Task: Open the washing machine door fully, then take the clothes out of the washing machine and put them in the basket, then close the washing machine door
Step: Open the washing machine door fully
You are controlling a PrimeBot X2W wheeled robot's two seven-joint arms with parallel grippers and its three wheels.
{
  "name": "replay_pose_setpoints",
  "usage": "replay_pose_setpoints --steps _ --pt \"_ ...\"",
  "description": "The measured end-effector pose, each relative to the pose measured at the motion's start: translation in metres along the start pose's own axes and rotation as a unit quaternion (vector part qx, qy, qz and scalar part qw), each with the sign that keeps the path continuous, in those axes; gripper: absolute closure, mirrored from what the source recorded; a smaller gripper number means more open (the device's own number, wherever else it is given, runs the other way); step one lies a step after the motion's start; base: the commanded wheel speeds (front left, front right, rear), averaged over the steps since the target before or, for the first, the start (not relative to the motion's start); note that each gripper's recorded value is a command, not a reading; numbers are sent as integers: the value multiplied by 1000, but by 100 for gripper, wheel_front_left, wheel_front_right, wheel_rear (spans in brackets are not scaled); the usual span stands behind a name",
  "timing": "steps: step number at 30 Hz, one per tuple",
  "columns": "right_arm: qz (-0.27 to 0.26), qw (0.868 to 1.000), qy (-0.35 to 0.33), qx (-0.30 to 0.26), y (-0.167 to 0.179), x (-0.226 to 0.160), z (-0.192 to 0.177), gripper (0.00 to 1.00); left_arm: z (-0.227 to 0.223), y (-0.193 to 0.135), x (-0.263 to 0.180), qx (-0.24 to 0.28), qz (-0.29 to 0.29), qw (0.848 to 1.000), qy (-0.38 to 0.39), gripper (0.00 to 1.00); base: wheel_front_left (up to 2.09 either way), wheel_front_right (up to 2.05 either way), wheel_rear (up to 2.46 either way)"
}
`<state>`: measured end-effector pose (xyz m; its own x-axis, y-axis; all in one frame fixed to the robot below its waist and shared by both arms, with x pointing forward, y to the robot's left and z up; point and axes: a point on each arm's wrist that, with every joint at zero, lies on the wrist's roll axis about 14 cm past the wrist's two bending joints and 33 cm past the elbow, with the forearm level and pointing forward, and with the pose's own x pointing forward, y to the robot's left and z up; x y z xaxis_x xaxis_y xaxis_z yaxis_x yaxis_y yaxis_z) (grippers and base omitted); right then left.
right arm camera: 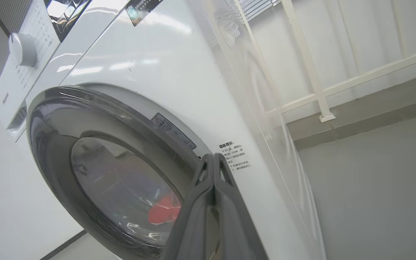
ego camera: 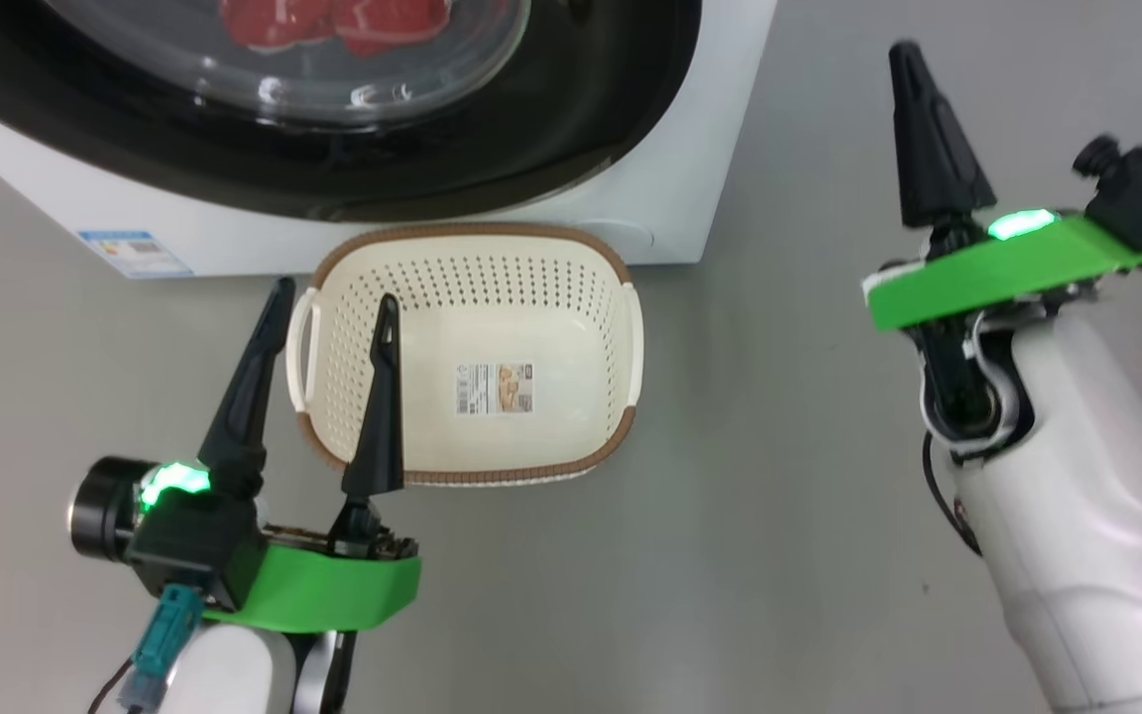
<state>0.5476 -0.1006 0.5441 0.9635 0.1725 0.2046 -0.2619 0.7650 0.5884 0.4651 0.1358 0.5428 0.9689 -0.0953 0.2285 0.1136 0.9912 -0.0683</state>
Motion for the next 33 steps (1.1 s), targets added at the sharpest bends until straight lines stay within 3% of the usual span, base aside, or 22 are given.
replay_pose_setpoints --steps 9,14,17,23,29,33 --pt "5 995 30 96 2 35 -14 100 -16 8 2 6 8 1000 14 0 0 0 0" --pt "5 984 53 168 0 52 -22 100 -28 13 3 13 12 1000 26 0 0 0 0" --pt "16 971 71 227 2 68 -25 100 -37 14 9 18 9 999 31 0 0 0 0" --pt "25 949 113 293 -1 87 -39 100 -52 17 13 21 9 999 43 0 0 0 0" --pt "42 916 172 360 6 98 -60 100 -65 17 16 22 5 998 55 0 0 0 0" --pt "44 908 183 375 4 106 -64 100 -71 15 19 20 -1 998 59 0 0 0 0"
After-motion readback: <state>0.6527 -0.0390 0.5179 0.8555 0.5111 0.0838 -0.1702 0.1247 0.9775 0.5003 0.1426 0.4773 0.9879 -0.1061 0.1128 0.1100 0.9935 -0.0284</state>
